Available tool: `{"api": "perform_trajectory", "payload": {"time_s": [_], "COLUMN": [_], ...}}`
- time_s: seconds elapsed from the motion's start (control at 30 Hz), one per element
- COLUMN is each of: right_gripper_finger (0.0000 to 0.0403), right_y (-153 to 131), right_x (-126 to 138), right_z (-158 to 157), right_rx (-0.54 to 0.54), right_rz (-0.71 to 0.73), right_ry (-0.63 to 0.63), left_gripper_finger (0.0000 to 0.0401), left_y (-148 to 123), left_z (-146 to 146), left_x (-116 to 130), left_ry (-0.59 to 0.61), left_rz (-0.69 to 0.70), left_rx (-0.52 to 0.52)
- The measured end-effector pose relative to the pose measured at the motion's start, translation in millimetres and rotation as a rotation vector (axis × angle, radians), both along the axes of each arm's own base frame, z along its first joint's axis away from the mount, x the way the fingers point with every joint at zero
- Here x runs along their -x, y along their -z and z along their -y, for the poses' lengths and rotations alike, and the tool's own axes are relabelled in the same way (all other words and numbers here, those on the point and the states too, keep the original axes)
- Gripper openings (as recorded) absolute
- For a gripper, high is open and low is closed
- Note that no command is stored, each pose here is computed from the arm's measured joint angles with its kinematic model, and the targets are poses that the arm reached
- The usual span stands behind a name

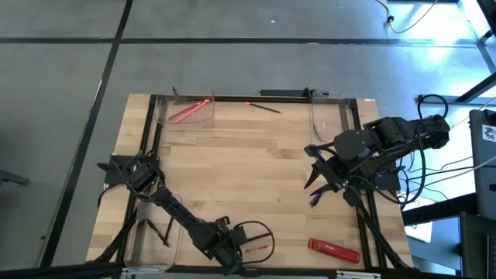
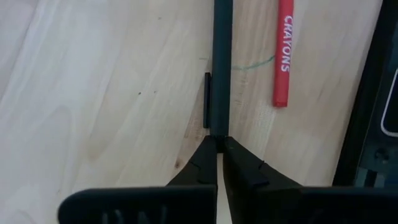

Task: Sort crayons/erasers/pens/pencils in bins
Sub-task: Put the black pen into the bottom left transparent bin

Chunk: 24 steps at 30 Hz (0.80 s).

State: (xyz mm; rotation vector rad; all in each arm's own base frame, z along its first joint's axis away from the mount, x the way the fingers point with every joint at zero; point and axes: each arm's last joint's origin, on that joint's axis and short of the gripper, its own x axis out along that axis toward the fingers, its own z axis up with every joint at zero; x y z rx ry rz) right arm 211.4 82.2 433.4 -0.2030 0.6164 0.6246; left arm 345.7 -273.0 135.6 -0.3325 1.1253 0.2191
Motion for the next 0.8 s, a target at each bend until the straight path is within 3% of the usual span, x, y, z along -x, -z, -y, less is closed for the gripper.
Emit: {"api": "perform_trajectory", "payload": {"time_s": [0.2, 0.5, 0.8], "right_gripper_finger": [0.0108, 0.0108, 0.0108], "right_y": [0, 0, 0], "right_x": [0, 0, 0], "right_z": [0, 0, 0], "right_rx": [0.0, 0.001, 0.002], "right_rz": [0.0, 0.001, 0.002], "right_ry": [0.0, -0.001, -0.002], "left_gripper_finger": [0.0, 0.0, 0.0], "left_y": [-3, -13, -36], "left_z": [1, 7, 3], "left_x": [-1, -5, -6], "left_ry": [-0.064, -0.061, -0.123], "left_rz": [0.005, 0.019, -0.05], "left_rx": [0.035, 0.067, 0.014]}}
